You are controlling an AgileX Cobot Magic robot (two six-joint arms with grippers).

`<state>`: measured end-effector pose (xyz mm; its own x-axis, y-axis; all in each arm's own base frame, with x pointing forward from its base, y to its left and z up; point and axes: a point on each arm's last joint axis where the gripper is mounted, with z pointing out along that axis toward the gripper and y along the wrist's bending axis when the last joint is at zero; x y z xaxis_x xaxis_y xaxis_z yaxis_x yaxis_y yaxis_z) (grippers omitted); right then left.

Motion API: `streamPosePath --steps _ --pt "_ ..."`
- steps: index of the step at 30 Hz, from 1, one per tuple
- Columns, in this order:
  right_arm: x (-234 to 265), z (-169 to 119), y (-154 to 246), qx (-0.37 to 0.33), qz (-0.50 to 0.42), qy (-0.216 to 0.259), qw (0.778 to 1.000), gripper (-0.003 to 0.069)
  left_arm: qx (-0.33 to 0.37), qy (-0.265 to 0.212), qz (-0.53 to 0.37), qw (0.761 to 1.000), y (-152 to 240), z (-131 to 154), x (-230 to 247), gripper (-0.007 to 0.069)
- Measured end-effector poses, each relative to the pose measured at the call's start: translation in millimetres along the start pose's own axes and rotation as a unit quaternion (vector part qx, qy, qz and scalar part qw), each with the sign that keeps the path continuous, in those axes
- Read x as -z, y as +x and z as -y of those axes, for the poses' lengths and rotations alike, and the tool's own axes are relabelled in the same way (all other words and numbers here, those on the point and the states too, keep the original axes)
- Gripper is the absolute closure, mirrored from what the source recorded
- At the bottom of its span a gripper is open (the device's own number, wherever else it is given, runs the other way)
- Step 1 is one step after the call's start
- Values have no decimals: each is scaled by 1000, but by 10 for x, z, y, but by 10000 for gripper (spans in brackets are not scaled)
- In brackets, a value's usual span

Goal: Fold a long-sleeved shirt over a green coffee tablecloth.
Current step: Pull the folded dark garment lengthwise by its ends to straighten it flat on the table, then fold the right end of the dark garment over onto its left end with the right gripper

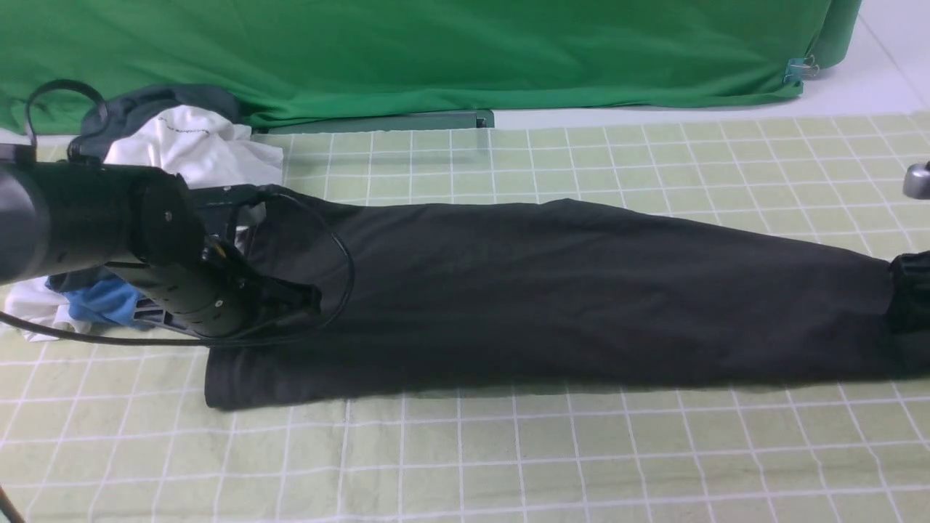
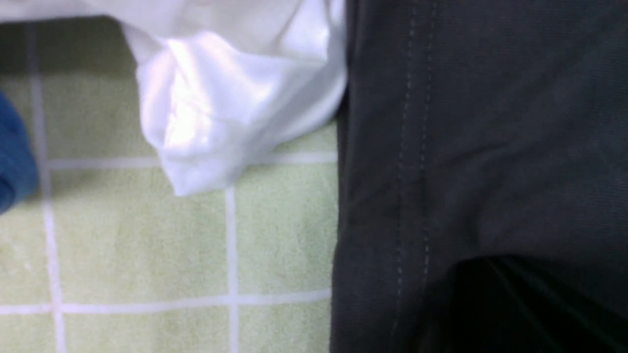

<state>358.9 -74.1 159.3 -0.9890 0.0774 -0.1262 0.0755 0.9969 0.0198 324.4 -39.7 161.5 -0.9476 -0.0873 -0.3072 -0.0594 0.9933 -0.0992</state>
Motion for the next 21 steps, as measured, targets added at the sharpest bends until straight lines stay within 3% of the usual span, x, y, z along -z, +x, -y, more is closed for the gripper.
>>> streamPosePath --steps 5,11,14,21 --pt "-85 -20 -4 -7 -9 -14 1000 185 7 4 -4 1000 9 5 36 614" --pt "-78 -45 -15 2 -7 -29 1000 580 -6 18 2 1000 54 30 412 614" --pt "-7 -41 -40 5 -4 -28 1000 623 -17 27 33 999 103 43 797 614" --pt "449 -24 -109 1 39 -11 999 627 -37 41 89 995 338 38 1511 614"
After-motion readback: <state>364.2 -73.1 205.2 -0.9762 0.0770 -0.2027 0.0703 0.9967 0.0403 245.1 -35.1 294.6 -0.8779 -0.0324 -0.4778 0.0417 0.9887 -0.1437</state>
